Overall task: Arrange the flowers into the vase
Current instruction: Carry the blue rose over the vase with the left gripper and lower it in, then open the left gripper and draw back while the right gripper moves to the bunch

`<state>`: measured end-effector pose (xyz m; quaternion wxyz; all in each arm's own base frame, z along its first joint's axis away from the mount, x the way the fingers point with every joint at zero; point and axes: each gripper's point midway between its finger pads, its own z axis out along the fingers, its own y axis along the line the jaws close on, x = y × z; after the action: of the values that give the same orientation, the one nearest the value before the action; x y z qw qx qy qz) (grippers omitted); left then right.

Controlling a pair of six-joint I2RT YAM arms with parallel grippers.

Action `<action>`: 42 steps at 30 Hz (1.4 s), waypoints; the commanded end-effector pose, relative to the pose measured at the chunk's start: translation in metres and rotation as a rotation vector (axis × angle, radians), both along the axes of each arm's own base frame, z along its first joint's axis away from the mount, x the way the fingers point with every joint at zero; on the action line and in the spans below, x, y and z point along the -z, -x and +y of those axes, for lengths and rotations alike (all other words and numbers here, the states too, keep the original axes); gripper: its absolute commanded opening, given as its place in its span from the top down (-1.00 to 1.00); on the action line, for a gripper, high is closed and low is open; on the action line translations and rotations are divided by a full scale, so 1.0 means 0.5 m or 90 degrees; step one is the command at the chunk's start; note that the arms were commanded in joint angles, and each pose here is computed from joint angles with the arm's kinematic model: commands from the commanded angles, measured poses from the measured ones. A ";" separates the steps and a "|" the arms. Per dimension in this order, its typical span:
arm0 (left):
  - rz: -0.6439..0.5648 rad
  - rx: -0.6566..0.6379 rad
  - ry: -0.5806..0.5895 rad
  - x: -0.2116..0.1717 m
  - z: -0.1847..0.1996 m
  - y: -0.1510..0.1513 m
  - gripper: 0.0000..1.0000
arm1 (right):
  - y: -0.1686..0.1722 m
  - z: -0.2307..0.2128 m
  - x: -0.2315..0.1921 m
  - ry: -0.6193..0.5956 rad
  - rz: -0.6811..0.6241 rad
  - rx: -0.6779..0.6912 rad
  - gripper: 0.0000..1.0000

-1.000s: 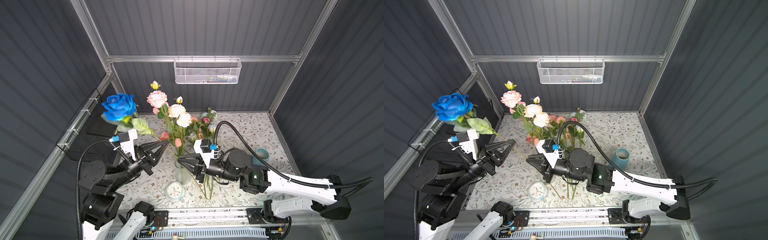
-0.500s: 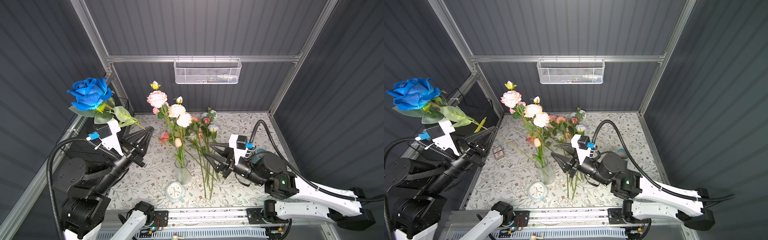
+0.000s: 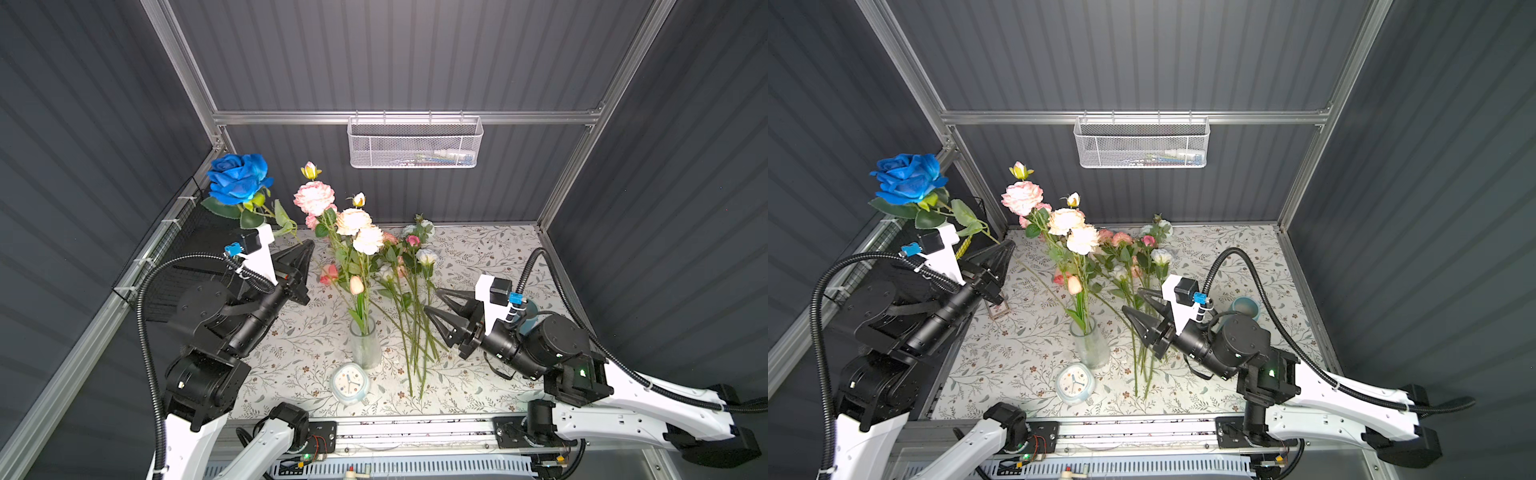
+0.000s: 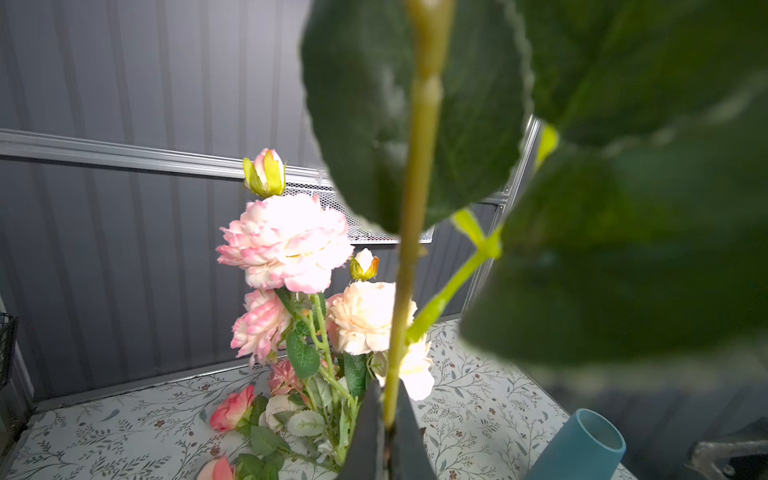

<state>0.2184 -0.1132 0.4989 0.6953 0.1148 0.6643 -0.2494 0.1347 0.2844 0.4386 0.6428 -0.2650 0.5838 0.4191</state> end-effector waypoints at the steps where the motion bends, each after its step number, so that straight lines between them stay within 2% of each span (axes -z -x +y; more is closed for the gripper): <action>1: -0.025 -0.019 -0.010 -0.006 0.005 -0.014 1.00 | -0.004 -0.015 -0.002 -0.003 -0.005 0.017 0.00; 7: 0.016 -0.005 -0.014 0.047 -0.011 -0.034 1.00 | -0.011 -0.018 0.011 0.002 0.001 0.029 -0.01; 12: 0.083 0.038 -0.001 0.115 -0.039 -0.044 1.00 | -0.021 -0.018 0.030 0.009 0.015 0.038 -0.02; 18: 0.186 0.041 -0.007 0.201 -0.049 -0.058 1.00 | -0.037 -0.013 0.059 0.012 0.042 0.047 -0.04; 21: 0.229 0.042 -0.012 0.220 -0.048 -0.053 0.69 | -0.045 -0.006 0.077 0.020 0.057 0.049 -0.04; 26: 0.244 0.049 -0.001 0.210 -0.044 -0.031 -0.23 | -0.058 0.003 0.099 0.027 0.080 0.050 -0.07; 31: 0.237 0.065 0.032 0.176 -0.046 -0.013 -0.77 | -0.076 0.009 0.119 0.032 0.108 0.052 -0.20; 35: 0.197 0.056 0.067 0.127 -0.032 0.003 -0.99 | -0.095 0.014 0.147 0.044 0.141 0.057 -0.31; 39: 0.153 0.005 0.098 0.087 0.006 0.017 -1.00 | -0.120 0.010 0.192 0.065 0.180 0.080 -0.35; 42: 0.119 -0.046 0.125 0.064 0.046 0.034 -0.99 | -0.152 -0.001 0.247 0.083 0.238 0.104 -0.36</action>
<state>0.2105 -0.1110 0.4424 0.6069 0.0386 0.7319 -0.3073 0.2023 0.2872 0.3430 0.5706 -0.1929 0.7049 0.3748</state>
